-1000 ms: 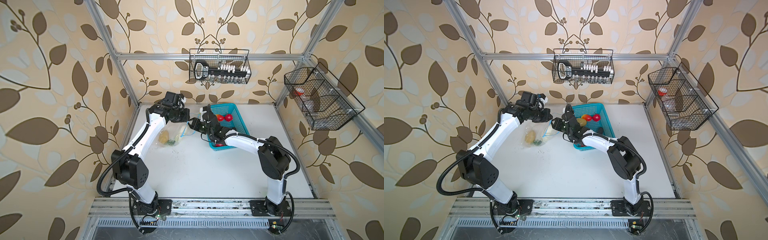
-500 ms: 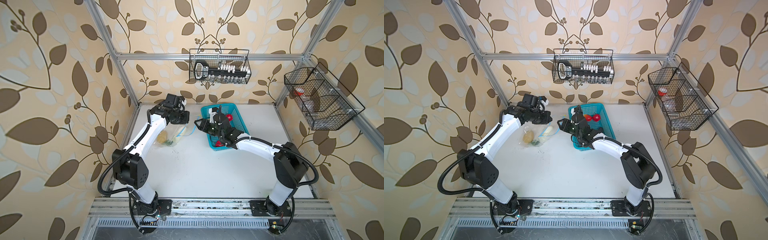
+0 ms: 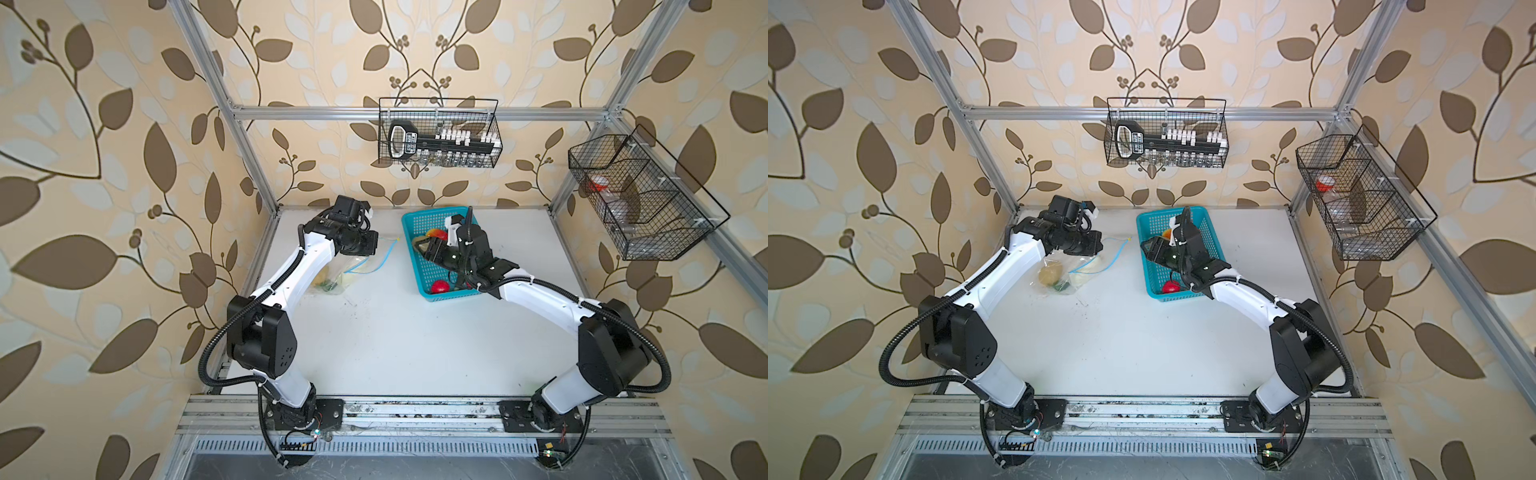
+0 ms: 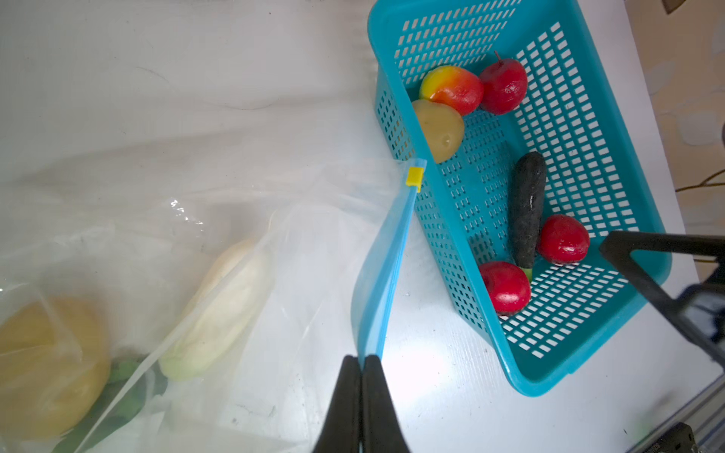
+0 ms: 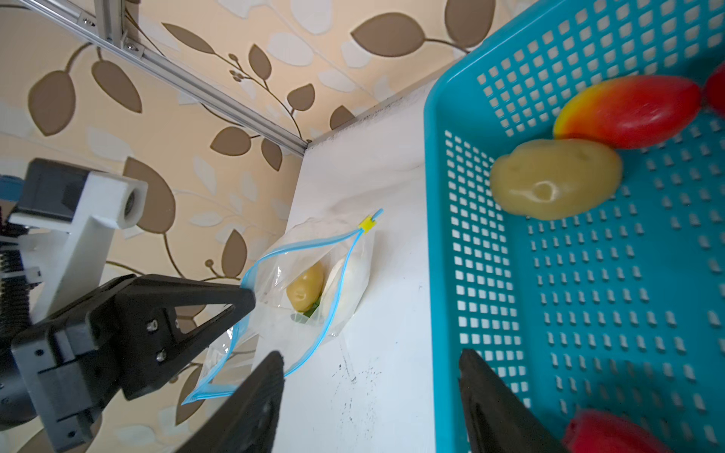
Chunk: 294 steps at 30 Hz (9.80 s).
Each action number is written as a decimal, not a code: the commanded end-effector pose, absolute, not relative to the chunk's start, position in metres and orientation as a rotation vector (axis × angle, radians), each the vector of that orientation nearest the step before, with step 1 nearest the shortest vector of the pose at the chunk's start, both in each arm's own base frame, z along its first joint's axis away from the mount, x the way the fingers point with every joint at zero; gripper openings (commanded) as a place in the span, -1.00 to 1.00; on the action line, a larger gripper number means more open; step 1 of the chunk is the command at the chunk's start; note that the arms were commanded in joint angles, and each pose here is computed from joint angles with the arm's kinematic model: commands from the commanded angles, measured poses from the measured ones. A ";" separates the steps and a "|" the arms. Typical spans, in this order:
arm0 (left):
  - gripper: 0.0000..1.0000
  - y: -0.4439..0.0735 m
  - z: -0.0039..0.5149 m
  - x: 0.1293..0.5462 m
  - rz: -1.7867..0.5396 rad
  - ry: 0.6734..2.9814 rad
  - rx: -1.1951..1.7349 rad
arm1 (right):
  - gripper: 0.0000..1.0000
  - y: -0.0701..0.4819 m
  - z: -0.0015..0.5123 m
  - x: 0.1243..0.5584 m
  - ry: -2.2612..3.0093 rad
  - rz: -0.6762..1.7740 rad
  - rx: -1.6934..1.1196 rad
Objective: Place the food in the zip-top bag and seal the zipper
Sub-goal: 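Raise the right gripper out of the bag and move over the basket, then lower the right gripper onto the dark eggplant in the basket, then close the right gripper on the eggplant and lift it up, then carry the eggplant out of the basket toward the bag opening, then lower the eggplant into the bag opening beside the left gripper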
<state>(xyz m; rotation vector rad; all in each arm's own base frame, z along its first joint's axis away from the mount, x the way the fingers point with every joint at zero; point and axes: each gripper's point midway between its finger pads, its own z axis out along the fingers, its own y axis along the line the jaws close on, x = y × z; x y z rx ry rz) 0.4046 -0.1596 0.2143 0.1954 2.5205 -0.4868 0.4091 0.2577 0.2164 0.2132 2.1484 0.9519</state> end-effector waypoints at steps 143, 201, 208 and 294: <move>-1.00 -0.131 0.193 0.383 -0.642 2.487 0.068 | -0.45 0.143 0.054 0.481 2.721 0.077 0.443; -1.00 -0.105 0.211 0.397 -0.523 2.532 0.050 | -1.00 0.151 0.255 0.401 1.974 0.440 0.394; -1.00 -0.118 0.212 0.397 -0.649 2.512 0.015 | -1.00 0.154 0.274 0.388 1.899 0.384 0.400; -1.00 -0.167 0.262 0.388 -1.132 2.431 -0.050 | -1.00 0.346 0.291 0.386 1.481 0.613 0.379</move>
